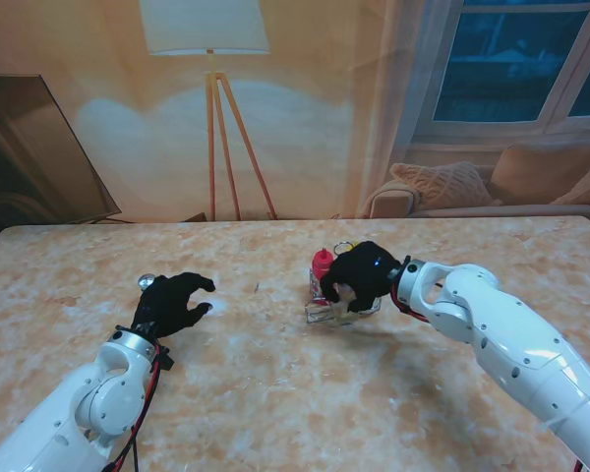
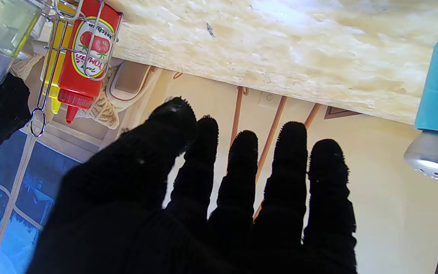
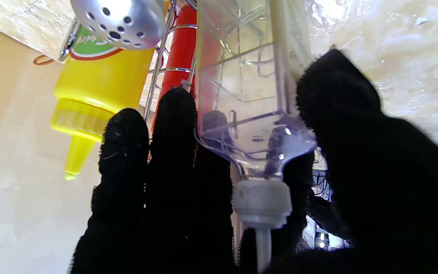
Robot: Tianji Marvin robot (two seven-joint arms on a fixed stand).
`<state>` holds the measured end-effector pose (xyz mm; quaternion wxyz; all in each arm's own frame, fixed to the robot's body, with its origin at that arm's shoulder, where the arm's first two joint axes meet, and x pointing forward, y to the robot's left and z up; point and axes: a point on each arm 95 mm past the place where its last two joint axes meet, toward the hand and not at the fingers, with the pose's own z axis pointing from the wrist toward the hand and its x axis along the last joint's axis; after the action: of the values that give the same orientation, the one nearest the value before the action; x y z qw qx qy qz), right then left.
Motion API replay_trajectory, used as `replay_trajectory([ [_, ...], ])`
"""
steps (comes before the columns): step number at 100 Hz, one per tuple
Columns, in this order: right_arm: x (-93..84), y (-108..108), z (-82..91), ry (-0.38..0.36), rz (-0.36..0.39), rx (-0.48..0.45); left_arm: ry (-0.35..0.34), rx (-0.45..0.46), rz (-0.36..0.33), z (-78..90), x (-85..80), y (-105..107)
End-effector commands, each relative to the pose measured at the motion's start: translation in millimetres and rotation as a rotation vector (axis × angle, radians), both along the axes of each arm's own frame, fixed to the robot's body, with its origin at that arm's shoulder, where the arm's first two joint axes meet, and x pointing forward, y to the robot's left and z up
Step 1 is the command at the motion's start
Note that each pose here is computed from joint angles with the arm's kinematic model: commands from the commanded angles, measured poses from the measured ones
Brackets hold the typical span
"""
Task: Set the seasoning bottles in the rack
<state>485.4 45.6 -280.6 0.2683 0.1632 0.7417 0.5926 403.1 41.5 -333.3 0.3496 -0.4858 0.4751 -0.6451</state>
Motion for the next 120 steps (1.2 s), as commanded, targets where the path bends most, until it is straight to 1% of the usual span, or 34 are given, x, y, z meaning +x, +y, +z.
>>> replay_trajectory([
  [1, -0.1, 1.0, -5.9, 0.014, -0.007, -0.019, 0.013, 0.003, -0.004, -1.3, -0.7, -1.2],
  [22, 0.3, 0.7, -8.1, 0.010, -0.011, -0.015, 0.012, 0.003, -0.004, -1.3, -0.6, -1.1],
  [51, -6.1, 0.3, -6.4, -0.028, 0.015, -0.006, 0.014, 0.005, -0.005, -1.6, -0.6, -1.3],
  [74, -7.6, 0.8, -7.0, -0.055, 0.026, -0.005, 0.015, 0.005, -0.006, -1.8, -0.6, -1.4],
  [95, -7.6, -0.5, -5.9, -0.070, 0.012, -0.007, 0.017, 0.004, -0.006, -1.9, -0.4, -1.4],
  [120, -6.6, -1.7, -5.5, -0.069, -0.003, -0.010, 0.017, 0.003, -0.005, -1.9, -0.2, -1.6],
])
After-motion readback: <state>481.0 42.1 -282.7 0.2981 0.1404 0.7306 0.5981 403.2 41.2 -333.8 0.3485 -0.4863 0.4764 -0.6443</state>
